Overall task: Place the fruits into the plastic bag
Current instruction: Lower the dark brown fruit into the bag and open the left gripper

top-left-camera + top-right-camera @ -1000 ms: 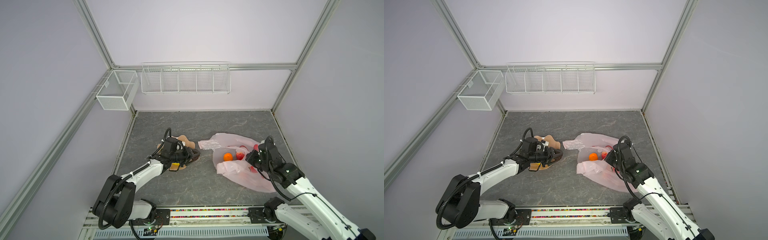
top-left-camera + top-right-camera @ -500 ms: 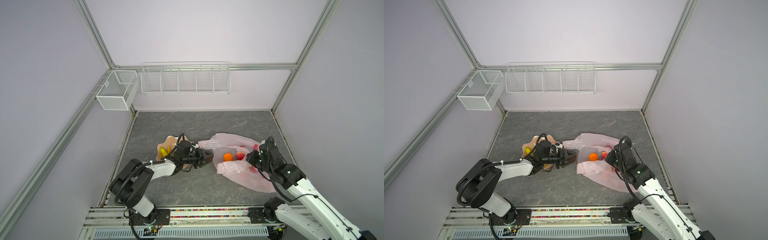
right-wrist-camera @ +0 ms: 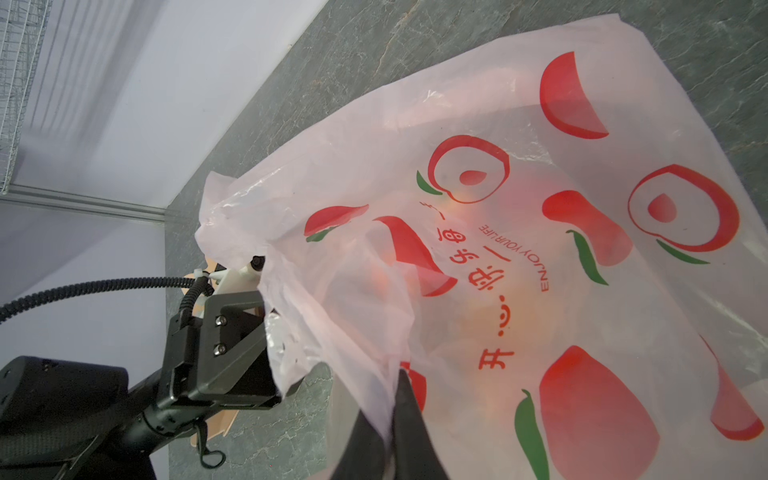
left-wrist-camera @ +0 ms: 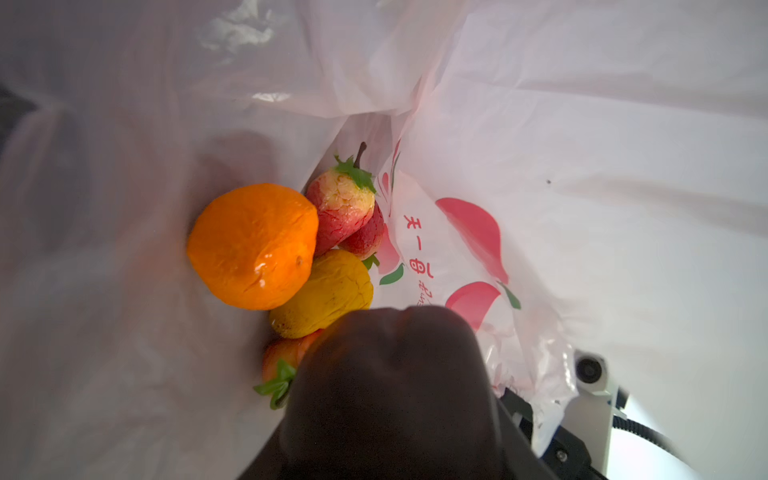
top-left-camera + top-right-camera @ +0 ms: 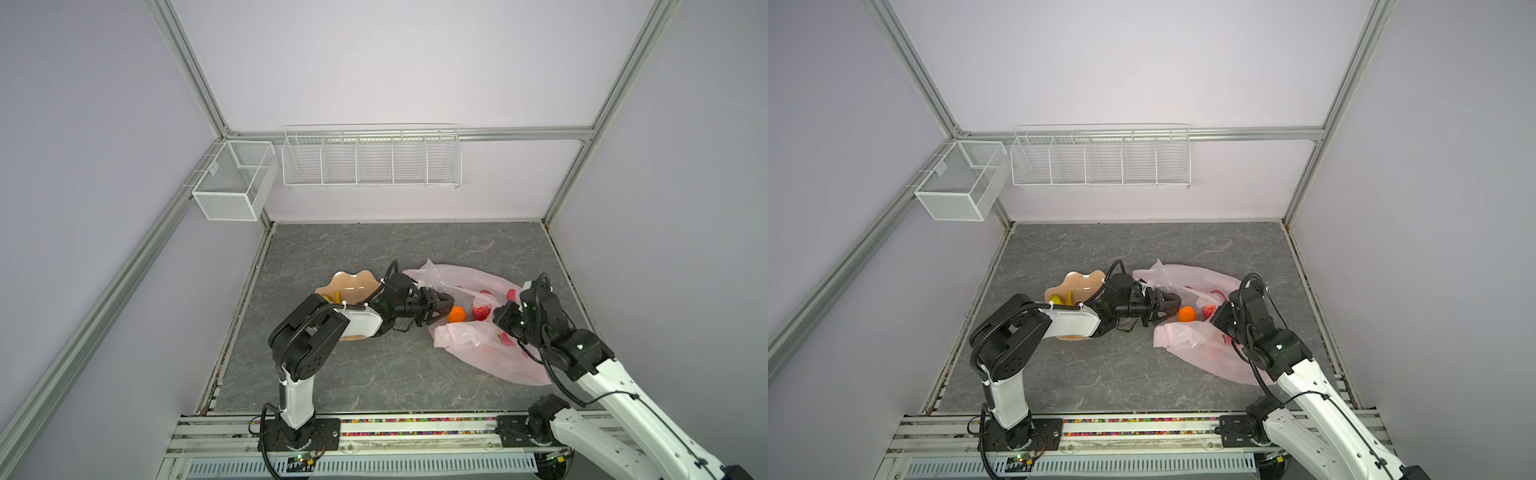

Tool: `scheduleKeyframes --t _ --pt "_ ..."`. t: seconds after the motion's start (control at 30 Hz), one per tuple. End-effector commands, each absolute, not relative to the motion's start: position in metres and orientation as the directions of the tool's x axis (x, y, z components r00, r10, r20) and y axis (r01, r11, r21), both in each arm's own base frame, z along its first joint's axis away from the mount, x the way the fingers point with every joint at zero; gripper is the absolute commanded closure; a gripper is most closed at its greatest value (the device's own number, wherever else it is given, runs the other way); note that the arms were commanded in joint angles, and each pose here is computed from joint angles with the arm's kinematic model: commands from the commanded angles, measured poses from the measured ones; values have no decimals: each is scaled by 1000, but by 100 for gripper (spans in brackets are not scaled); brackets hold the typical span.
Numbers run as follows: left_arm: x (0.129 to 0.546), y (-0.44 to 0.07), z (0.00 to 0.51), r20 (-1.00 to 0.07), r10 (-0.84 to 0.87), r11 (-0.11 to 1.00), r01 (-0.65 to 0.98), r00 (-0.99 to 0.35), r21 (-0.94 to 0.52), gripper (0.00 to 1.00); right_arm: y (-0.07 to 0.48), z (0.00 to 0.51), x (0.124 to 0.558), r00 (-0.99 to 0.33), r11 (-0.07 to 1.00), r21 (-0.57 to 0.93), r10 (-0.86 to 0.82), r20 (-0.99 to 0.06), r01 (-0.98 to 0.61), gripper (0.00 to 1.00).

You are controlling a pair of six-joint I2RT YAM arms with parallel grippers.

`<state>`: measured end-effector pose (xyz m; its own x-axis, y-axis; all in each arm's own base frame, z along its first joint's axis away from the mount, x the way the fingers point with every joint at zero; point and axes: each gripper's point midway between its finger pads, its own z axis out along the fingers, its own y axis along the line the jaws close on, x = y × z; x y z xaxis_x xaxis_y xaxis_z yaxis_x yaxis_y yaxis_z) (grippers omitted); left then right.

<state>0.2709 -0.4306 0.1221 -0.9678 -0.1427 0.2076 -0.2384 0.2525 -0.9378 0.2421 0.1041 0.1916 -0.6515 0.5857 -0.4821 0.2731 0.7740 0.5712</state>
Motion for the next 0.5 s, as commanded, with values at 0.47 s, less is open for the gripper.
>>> scheduleKeyframes --t 0.47 --pt "218 -498 90 228 -4 437 -207 -974 -875 82 108 197 241 -654 767 589 586 -479 255 91"
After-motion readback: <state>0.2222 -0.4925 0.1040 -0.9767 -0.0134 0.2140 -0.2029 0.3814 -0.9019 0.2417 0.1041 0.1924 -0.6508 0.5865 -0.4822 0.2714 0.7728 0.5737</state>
